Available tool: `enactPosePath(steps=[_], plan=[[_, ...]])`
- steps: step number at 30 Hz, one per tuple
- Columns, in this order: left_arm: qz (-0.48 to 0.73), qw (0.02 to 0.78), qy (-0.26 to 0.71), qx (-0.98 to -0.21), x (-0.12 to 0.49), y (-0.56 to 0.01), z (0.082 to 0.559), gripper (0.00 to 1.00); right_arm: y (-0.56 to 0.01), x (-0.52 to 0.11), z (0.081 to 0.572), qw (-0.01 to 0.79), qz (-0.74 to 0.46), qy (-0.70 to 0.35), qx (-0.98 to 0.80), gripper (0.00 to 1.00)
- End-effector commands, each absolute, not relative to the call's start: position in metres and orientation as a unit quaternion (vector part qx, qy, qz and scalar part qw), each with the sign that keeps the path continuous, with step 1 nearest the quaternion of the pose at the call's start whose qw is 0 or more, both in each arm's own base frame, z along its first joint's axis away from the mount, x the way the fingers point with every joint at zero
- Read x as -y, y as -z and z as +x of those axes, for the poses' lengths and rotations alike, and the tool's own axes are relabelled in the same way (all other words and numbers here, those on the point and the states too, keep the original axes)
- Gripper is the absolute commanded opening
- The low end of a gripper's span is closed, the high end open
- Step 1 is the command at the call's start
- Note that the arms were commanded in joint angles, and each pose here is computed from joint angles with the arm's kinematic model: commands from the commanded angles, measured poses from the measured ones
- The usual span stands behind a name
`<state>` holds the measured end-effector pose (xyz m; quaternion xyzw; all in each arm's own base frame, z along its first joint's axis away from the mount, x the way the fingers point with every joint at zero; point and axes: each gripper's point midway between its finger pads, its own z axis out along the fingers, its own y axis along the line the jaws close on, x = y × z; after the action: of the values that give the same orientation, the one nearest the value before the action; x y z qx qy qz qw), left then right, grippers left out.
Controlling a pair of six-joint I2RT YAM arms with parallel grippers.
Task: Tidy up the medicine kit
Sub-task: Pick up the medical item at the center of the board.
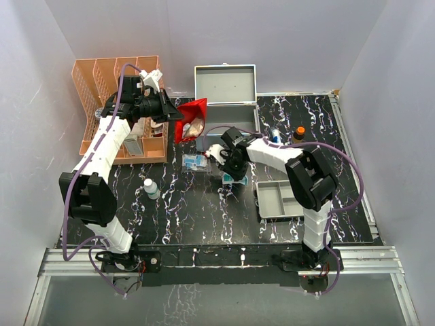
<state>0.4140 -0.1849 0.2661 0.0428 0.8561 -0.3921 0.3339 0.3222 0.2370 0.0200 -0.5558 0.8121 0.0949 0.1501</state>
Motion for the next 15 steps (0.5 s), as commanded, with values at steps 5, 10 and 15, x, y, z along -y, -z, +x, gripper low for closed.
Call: enactPosePath(steps=[5, 10, 15], plan=[[0.064, 0.352, 0.410, -0.839, 0.189, -0.290, 0.403, 0.00, 0.005, -0.224, 0.306, 0.110, -0.537, -0.080, -0.833, 0.00], [0.064, 0.349, 0.405, -0.843, 0.188, -0.287, 0.403, 0.00, -0.053, -0.248, 0.326, 0.179, -0.493, -0.117, -0.843, 0.00], [0.060, 0.349, 0.401, -0.845, 0.187, -0.285, 0.406, 0.00, -0.138, -0.265, 0.348, 0.270, -0.434, -0.145, -0.847, 0.00]])
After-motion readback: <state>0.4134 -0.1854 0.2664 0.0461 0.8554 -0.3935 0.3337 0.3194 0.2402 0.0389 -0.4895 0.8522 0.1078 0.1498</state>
